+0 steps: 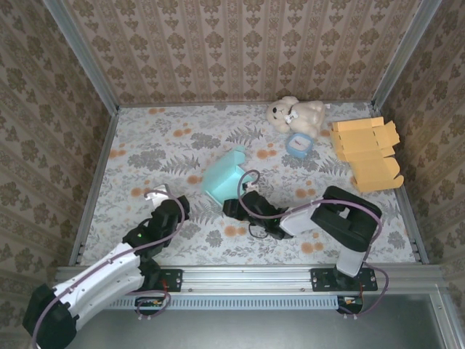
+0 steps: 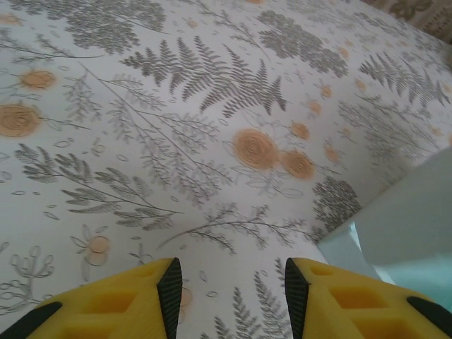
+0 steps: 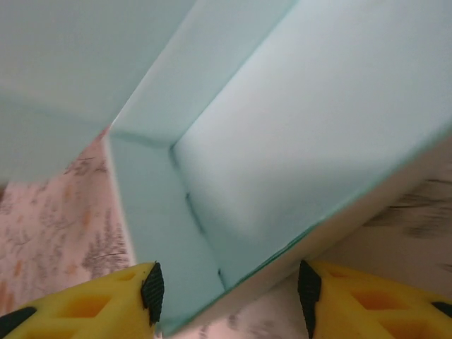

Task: Fold the paper box

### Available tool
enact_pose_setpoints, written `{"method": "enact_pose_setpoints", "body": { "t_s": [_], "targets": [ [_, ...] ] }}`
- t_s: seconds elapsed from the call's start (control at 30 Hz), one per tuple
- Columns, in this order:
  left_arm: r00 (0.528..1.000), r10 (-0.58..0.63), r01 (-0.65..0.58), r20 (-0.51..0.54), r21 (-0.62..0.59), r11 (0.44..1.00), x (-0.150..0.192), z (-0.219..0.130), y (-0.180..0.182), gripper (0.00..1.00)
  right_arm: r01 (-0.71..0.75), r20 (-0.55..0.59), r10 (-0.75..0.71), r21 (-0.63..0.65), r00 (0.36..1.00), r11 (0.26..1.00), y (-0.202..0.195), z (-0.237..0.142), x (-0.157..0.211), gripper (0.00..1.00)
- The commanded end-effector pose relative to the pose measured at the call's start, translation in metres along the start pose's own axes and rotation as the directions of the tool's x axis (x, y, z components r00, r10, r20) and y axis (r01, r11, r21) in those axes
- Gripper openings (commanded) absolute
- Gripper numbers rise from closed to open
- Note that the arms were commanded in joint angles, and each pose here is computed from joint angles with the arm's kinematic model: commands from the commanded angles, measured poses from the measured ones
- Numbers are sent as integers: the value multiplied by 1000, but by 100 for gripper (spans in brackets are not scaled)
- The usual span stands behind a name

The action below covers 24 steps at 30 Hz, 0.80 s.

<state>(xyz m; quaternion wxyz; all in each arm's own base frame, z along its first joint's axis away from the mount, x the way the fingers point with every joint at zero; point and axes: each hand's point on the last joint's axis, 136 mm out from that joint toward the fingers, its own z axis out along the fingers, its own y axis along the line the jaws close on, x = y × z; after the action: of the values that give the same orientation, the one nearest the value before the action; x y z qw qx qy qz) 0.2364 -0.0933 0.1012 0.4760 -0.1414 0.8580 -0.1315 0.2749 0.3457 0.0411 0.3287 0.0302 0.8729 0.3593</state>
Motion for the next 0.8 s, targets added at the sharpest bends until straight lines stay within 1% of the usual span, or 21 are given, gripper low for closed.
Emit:
{"method": "enact_pose_setpoints", "body": {
  "t_s": [0.0,0.1,0.17,0.27,0.4,0.5,0.57,0.67,0.77],
  "targets": [
    [999,7,-8,-34,-17,1000,7,2,14,45,-26,15,26,-27,1000,999,9,7,13,55],
    [999,-4,3,-35,-7,1000,4,1,16,45,-3,58,4,-3,998,1000,5,0,9,55],
    [1000,-7,7,-31,3,1000,2,0,14,45,39,73,-41,17,996,999,5,-8,4,55],
    [999,-16,16,-30,32,999,-2,-2,7,45,126,85,-134,93,987,988,0,-24,-3,56],
    [999,6,-1,-43,108,994,-7,-7,-10,44,224,120,-256,227,959,948,-19,-58,-22,57],
    [999,42,-34,-34,206,978,-12,-15,-32,44,319,123,-371,310,921,896,-23,-82,-42,58],
    [998,69,-67,2,242,968,-23,-25,-46,44,377,108,-437,349,893,858,-22,-95,-60,59],
    [992,116,-124,46,231,965,-41,-35,-59,45,411,85,-475,385,876,826,-24,-106,-87,59],
    [991,135,-135,12,196,971,-40,-28,-62,45,375,118,-450,393,885,840,-31,-118,-118,59]
  ]
}}
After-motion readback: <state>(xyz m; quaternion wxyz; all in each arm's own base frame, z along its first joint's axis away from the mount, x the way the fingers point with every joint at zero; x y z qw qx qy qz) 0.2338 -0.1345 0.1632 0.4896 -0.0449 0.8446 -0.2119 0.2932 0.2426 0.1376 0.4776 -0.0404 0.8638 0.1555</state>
